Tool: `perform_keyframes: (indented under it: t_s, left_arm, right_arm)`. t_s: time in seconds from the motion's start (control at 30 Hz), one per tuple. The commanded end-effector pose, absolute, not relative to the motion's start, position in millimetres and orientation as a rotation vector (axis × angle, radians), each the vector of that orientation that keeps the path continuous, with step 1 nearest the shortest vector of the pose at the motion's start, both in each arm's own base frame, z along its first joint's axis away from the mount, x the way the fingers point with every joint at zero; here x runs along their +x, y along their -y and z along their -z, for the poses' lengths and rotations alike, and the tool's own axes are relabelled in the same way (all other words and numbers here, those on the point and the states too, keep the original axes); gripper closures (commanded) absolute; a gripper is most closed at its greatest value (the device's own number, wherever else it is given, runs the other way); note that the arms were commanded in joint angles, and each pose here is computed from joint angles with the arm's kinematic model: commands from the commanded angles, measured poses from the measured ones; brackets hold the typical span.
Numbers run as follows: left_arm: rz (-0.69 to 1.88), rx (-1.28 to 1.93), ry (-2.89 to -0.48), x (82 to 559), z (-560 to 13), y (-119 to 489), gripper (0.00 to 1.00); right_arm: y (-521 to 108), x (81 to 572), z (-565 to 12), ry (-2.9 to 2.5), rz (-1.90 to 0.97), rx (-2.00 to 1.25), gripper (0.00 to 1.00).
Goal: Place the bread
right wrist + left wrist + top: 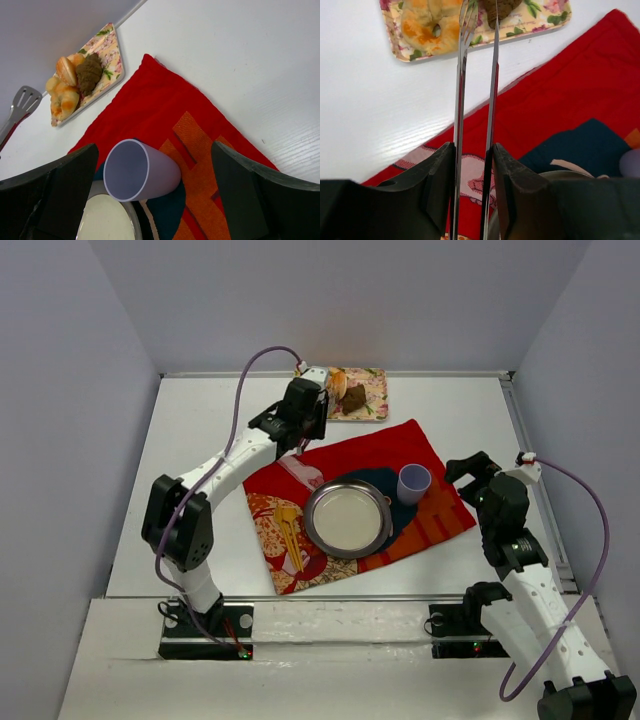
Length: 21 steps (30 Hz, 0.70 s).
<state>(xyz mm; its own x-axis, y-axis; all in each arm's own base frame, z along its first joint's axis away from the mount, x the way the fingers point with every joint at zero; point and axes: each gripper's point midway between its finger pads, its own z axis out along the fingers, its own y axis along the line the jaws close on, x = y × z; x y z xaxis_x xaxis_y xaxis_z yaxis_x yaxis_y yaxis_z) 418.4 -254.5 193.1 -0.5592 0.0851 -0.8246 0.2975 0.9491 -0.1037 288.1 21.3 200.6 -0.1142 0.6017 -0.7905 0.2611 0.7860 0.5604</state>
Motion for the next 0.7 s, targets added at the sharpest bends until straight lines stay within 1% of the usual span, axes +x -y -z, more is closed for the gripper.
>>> perform_keyframes:
  t_s: [0.0,0.07,0.1,0.17,0.23,0.27,0.3,0.67]
  left_arm:
    - [0.092,0.340,-2.089,443,-221,254,0.56]
    - [0.027,0.346,-2.111,452,-209,253,0.57]
    - [-0.008,0.346,-2.102,456,-214,253,0.57]
    - [-0.048,0.362,-2.115,460,-208,252,0.54]
    - [-0.054,0.377,-2.121,461,-205,253,0.50]
    - [-0.056,0.383,-2.127,461,-202,255,0.45]
    - [-0.063,0.385,-2.131,462,-201,254,0.43]
    - [-0.114,0.404,-2.185,467,-176,255,0.43]
  right_arm:
    - [-20,293,-220,-1.633,-0.346,0.662,0.00]
    - [-20,294,-220,-1.634,-0.342,0.664,0.00]
    - [-20,294,-219,-1.637,-0.340,0.666,0.00]
    - [-19,295,-218,-1.638,-0.336,0.668,0.00]
    - [-19,296,-218,-1.639,-0.334,0.669,0.00]
    - [-19,296,-217,-1.643,-0.333,0.667,0.00]
    - [-19,296,-217,-1.643,-0.330,0.667,0.00]
    - [-19,296,-216,-1.645,-0.331,0.670,0.00]
